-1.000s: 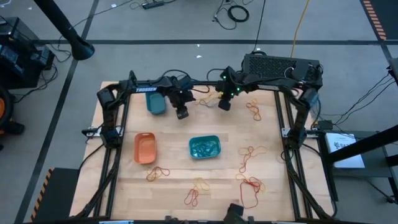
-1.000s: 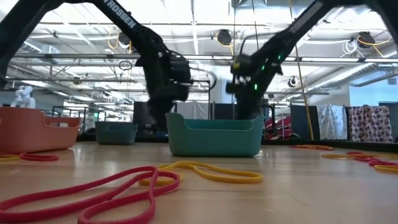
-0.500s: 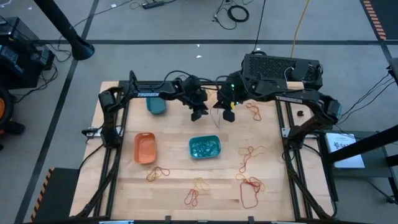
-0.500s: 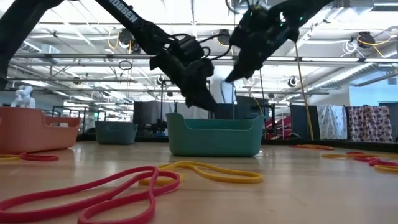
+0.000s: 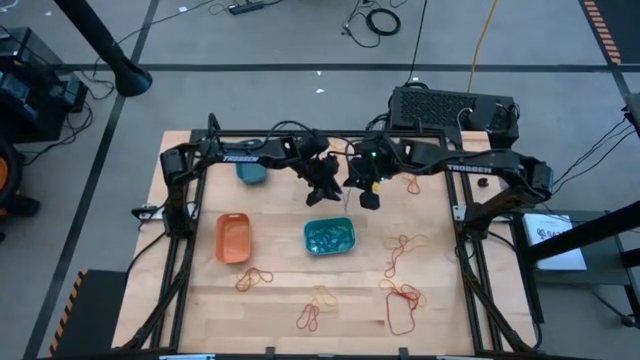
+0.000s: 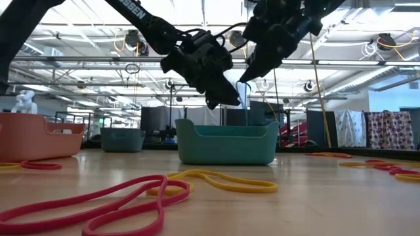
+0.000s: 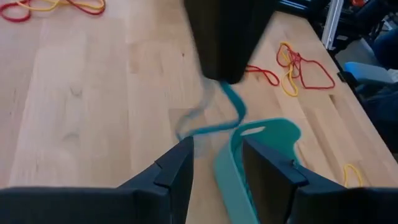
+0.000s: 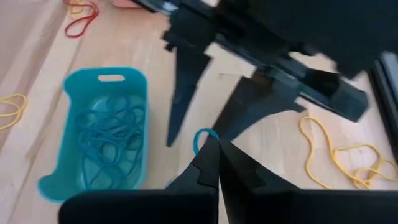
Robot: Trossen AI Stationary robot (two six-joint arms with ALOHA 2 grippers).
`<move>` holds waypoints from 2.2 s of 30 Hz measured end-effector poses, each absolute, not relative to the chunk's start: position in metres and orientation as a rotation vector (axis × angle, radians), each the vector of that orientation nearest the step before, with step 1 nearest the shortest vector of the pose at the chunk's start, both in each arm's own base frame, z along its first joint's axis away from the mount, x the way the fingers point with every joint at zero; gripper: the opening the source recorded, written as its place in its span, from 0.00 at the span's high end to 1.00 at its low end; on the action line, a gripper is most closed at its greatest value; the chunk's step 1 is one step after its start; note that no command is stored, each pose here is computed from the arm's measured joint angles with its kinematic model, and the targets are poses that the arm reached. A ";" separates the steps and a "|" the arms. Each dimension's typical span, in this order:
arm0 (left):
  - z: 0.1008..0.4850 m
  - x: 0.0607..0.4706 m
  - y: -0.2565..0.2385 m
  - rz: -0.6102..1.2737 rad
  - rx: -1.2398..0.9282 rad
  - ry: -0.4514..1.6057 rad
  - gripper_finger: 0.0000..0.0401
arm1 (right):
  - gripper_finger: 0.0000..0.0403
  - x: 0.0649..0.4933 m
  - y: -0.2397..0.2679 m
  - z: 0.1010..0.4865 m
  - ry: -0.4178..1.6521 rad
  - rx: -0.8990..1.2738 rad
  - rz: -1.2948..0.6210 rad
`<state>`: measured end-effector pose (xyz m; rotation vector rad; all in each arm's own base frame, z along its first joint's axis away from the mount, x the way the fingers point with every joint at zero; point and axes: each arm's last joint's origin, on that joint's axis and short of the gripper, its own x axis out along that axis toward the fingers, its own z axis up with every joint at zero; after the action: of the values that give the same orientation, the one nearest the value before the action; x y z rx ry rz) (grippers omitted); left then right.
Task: Sort rubber bands into baskets
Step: Put the blue rubber band into the green bin
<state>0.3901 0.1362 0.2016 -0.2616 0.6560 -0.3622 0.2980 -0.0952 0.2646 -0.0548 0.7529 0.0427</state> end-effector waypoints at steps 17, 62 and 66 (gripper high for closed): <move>0.202 0.394 0.129 -0.293 -0.295 0.677 0.70 | 1.00 0.301 -0.087 0.265 0.744 -0.043 0.060; 0.311 0.349 0.004 -0.275 -0.094 0.694 1.00 | 0.85 0.268 -0.018 0.285 0.896 0.005 0.238; 0.301 0.354 -0.012 -0.275 -0.063 0.730 0.99 | 0.85 0.269 0.012 0.282 0.894 -0.051 0.332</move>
<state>0.3540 -0.0122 0.3014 -0.0631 0.7302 -0.2755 0.2690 0.0115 0.2817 -0.0507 0.8943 0.3322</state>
